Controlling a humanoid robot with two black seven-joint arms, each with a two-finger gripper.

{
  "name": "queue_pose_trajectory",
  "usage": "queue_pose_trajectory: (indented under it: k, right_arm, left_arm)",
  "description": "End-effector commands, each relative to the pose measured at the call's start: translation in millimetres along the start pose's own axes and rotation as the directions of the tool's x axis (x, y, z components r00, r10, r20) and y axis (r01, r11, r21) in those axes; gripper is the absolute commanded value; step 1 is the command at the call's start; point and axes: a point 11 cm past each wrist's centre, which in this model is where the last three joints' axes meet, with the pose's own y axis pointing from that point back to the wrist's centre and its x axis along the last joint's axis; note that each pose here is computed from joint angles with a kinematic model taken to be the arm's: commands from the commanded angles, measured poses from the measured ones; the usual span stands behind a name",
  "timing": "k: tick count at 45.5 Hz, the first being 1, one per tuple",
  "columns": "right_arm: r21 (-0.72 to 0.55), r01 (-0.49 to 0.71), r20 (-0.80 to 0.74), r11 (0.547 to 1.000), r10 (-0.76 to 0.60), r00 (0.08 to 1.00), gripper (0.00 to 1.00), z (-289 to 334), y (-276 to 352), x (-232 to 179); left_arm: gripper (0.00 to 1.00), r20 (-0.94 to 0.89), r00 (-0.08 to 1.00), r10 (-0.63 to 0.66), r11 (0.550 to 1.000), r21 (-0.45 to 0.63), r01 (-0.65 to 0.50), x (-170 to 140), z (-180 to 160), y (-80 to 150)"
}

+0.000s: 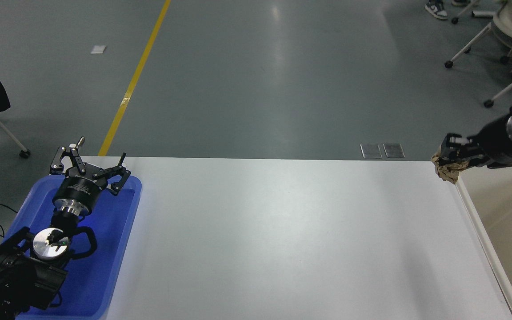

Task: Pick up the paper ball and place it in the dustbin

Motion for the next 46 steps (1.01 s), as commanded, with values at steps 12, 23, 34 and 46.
queue_pose_trajectory:
  k: [12, 23, 34, 46]
  right_arm:
    - [-0.006, -0.04, -0.013, 0.999, 0.04, 0.999, 0.0, -0.8, 37.6, 17.8]
    - [-0.075, -0.129, 0.061, 0.989, 0.133, 0.989, 0.0, 37.9, 8.9, 18.8]
    - [-0.24, -0.229, 0.189, 0.943, 0.277, 0.942, 0.0, 126.1, -28.6, 19.5]
    - [-0.315, -0.343, 0.364, 0.885, 0.446, 0.818, 0.0, 185.9, -74.3, -1.3]
  left_arm:
    - [1.0, 0.0, 1.0, -0.001, 1.0, 0.0, 0.001, -0.2, 0.0, 0.0]
    - [1.0, 0.0, 1.0, -0.001, 1.0, 0.0, 0.001, -0.2, 0.0, 0.0]
    - [1.0, 0.0, 1.0, 0.001, 1.0, -0.002, -0.001, 0.2, 0.4, 0.2]
    - [1.0, 0.0, 1.0, -0.001, 1.0, -0.001, 0.001, -0.2, 0.2, 0.0]
